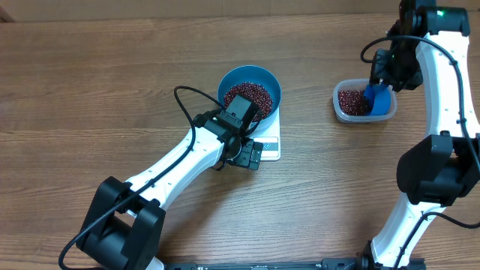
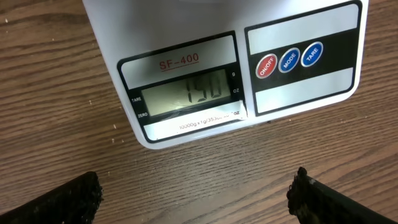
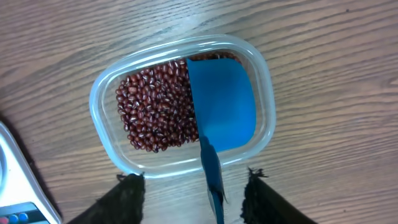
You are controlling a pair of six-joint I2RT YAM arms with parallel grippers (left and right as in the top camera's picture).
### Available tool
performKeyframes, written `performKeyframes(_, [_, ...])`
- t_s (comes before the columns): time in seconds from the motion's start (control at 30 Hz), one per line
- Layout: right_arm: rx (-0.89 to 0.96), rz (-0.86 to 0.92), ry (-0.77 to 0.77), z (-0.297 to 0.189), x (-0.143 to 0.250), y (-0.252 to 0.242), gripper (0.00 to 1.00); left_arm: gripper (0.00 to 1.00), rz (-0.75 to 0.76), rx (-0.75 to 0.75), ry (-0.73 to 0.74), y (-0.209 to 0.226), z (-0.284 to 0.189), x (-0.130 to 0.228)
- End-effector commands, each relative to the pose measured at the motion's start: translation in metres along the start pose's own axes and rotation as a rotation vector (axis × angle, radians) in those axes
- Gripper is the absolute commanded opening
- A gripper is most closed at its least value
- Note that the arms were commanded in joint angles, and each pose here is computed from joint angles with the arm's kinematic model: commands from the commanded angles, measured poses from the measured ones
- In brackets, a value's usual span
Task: Scoop item into bowl and weigh 150g on scale
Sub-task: 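Lower the right gripper into the tub and grasp the blue scoop handle, then lift the blue scoop and carry it left over the teal bowl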
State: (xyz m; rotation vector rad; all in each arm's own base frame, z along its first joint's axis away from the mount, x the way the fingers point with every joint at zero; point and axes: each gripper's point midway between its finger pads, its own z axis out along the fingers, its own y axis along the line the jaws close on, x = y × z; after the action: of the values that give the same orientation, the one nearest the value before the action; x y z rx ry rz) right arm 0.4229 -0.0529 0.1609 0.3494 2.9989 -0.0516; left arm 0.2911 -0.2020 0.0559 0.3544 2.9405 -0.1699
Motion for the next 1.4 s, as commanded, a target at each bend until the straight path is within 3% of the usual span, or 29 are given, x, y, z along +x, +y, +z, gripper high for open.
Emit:
performKeyframes(0.0, [-0.002,0.013,0.019,0.009,0.004,-0.001,0.49,1.00,0.032,-0.013,0.003,-0.001,0.003,0.002])
performKeyframes(0.17, [0.032,0.013,0.003,0.028,0.000,-0.006,0.33,1.00,0.032,-0.014,0.004,0.000,0.003,0.002])
performKeyframes(0.3, [0.062,0.015,-0.031,0.027,-0.008,-0.011,0.13,1.00,0.032,-0.015,0.003,0.000,0.003,0.002])
performKeyframes(0.33, [0.062,0.015,-0.030,0.027,-0.008,-0.011,0.04,0.99,0.032,-0.015,0.003,0.000,0.003,0.002])
performKeyframes(0.83, [0.053,-0.052,-0.126,-0.031,-0.015,0.000,0.04,1.00,0.032,-0.016,-0.003,0.000,0.003,0.001])
performKeyframes(1.37, [0.383,-0.242,-0.208,-0.050,-0.013,0.034,0.04,1.00,0.033,-0.017,-0.001,0.000,0.003,0.001])
